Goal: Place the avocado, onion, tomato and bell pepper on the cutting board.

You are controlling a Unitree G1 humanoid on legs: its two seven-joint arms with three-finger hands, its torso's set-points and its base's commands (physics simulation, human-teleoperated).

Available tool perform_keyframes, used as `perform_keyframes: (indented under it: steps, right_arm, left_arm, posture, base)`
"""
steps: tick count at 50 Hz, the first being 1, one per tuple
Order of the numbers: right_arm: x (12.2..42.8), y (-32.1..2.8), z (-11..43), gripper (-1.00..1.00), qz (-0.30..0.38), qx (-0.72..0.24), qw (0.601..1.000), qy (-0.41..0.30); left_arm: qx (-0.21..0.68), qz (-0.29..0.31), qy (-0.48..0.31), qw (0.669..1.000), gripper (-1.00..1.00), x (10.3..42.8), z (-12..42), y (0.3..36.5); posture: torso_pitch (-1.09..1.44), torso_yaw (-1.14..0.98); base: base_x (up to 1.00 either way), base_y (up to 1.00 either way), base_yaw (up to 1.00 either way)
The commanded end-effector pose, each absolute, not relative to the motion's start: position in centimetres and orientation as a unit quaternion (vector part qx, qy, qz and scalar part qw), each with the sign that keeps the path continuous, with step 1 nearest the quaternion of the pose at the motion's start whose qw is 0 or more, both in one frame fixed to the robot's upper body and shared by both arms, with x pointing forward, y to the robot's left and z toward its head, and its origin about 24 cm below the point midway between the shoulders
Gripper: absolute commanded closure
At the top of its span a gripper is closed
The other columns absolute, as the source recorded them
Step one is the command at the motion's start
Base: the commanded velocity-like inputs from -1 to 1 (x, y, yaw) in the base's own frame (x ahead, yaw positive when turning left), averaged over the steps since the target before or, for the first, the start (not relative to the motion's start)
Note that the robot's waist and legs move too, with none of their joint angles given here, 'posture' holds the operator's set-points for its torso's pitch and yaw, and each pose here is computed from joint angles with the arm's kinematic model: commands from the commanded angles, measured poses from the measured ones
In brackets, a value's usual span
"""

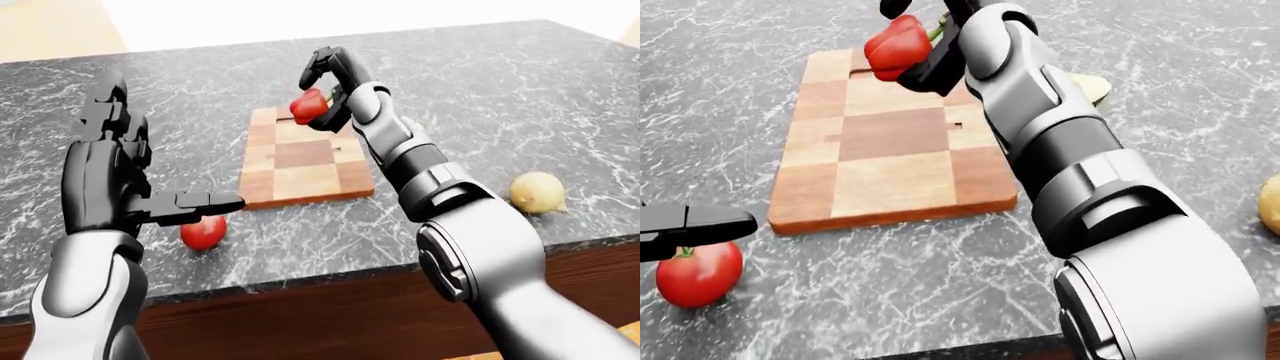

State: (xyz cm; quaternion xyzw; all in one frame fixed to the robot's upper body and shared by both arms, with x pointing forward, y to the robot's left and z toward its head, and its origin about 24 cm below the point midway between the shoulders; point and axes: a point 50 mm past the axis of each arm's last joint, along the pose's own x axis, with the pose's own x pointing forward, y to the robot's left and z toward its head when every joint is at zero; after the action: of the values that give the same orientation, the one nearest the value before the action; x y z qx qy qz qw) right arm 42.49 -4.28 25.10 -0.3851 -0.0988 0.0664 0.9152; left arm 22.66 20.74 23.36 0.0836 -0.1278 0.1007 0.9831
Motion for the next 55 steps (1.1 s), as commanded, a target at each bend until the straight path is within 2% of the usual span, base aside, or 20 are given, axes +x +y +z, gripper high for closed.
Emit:
perform_keyframes:
  steps: [1, 27, 55]
  right_arm:
    - [42.0, -3.5, 28.3, 1.0, 0.046, -0.383, 0.908, -0.164]
    - [41.0, 0.3, 26.9, 1.0, 0.096, -0.385, 0.902, -0.17]
    - [40.5, 1.6, 24.7, 0.04, 0.127, -0.408, 0.889, -0.168]
  left_arm:
    - [0.09, 0.105, -0.165, 0.977, -1.0, 22.2, 24.5, 20.8]
    - [0.092, 0.105, -0.162, 0.977, -1.0, 22.4, 25.2, 20.6]
    - [0.095, 0.108, -0.16, 0.977, -1.0, 21.4, 24.5, 20.8]
  posture:
    - [0.0, 0.0]
    - [0.0, 0.0]
    - [0.0, 0.0]
  base:
    - [0.0, 0.0, 0.0]
    - [0.0, 0.0, 0.0]
    - [0.0, 0.0, 0.0]
